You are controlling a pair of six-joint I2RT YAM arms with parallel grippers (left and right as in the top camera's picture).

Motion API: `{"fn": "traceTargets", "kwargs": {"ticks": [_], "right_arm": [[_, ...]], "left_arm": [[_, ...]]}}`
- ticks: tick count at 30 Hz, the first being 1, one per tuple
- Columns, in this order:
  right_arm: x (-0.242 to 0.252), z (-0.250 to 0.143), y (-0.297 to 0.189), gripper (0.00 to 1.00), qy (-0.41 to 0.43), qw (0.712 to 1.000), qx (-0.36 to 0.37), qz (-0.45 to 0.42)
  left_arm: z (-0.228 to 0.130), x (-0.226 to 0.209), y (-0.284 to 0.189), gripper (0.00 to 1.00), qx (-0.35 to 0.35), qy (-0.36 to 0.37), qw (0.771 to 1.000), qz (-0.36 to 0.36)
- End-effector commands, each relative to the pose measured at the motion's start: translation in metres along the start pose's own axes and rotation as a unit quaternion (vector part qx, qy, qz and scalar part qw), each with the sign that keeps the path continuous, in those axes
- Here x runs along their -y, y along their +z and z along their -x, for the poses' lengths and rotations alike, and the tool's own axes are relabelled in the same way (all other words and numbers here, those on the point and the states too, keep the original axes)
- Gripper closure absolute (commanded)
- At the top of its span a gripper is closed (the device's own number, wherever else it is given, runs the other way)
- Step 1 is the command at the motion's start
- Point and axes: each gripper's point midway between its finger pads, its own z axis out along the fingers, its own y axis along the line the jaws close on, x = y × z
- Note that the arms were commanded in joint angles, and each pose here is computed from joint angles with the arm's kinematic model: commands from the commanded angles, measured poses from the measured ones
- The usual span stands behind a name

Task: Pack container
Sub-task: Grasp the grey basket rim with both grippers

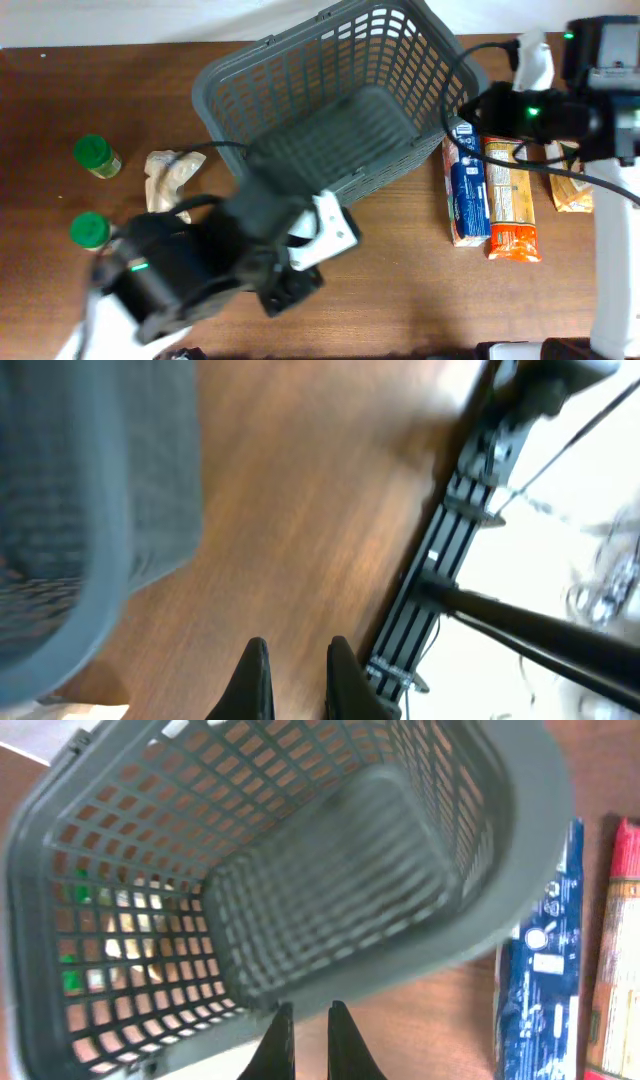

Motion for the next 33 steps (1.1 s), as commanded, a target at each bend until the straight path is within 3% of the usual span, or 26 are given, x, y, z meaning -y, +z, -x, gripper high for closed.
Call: {"fn": "traceTargets", "kwargs": {"ticks": [1,5,14,33], "right_arm": [[-0.002,0.008,0.01,0.96,-0.03,0.999,0.012,-0.041],[0.004,0.015,0.021,0.96,-0.025,0.995,0.026,-0.095],[0.004,0.018,0.043,0.96,-0.031,0.995,0.014,-0.096],[-0.002,-0.026,0.077,0.96,-0.039,0.989,-0.093,-0.105]], "left_arm": [[-0.005,-0.009,0.029,0.98,-0.058,0.029,0.997,0.045],[0.002,-0.029,0.058,0.98,-0.077,0.028,0.992,0.091],[0.009,-0.056,0.109,0.98,-0.1,0.014,0.988,0.12],[-0.012,-0.138,0.104,0.98,-0.106,-0.103,0.974,0.171]]}}
